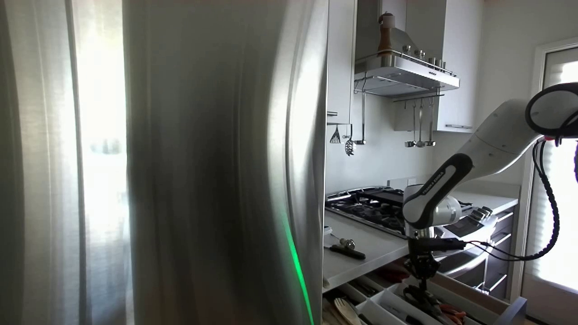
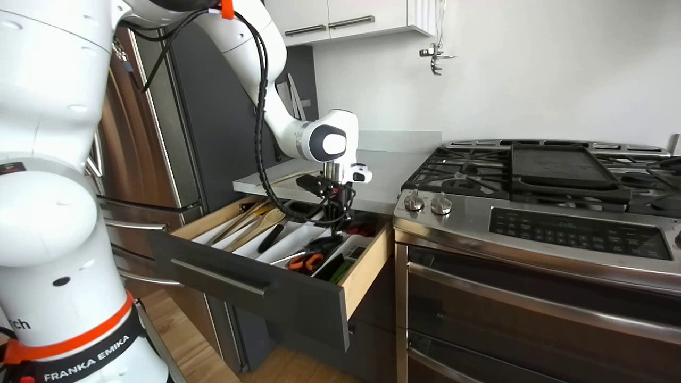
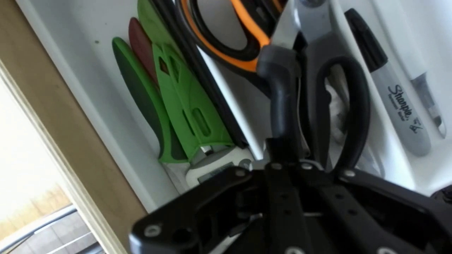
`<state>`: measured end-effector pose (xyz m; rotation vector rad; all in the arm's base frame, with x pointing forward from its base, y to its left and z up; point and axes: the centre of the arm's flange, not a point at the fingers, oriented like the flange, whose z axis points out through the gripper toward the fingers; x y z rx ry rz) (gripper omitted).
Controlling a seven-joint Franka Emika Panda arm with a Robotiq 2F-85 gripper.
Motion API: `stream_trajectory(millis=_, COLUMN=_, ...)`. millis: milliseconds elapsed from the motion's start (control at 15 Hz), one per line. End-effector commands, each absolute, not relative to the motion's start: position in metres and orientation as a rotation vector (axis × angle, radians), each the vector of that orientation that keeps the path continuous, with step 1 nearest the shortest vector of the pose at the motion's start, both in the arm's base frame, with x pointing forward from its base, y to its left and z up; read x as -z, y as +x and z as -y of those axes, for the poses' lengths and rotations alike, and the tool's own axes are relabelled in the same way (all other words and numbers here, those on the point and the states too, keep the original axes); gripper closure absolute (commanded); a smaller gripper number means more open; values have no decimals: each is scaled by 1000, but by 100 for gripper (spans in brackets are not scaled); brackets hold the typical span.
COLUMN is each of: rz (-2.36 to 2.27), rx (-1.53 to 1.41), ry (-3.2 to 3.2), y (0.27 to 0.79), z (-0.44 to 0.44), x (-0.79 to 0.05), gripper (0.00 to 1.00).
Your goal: Pick up the black scissors from the countertop and place it in the second far right compartment of the opened drawer then rotate the black scissors anticlockwise twice
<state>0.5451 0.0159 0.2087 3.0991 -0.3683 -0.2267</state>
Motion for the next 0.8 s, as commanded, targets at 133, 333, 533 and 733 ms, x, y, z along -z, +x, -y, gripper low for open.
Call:
stream_trajectory(millis=133, rz=170, rx=171, ry=3174, y=545, z=-26, x=-185, gripper=100)
stream_trajectory(millis=333, rz=81, rx=133, ry=3199, y=546, z=-32, x=-181, gripper=100)
stream_trajectory(millis=533, rz=11, rx=148, ry=3209, y=543, z=-41, x=-178, gripper=100)
stream_trajectory(millis=733, rz=-16, rx=150, ry=3221, y=540, z=-48, x=-188, gripper=100)
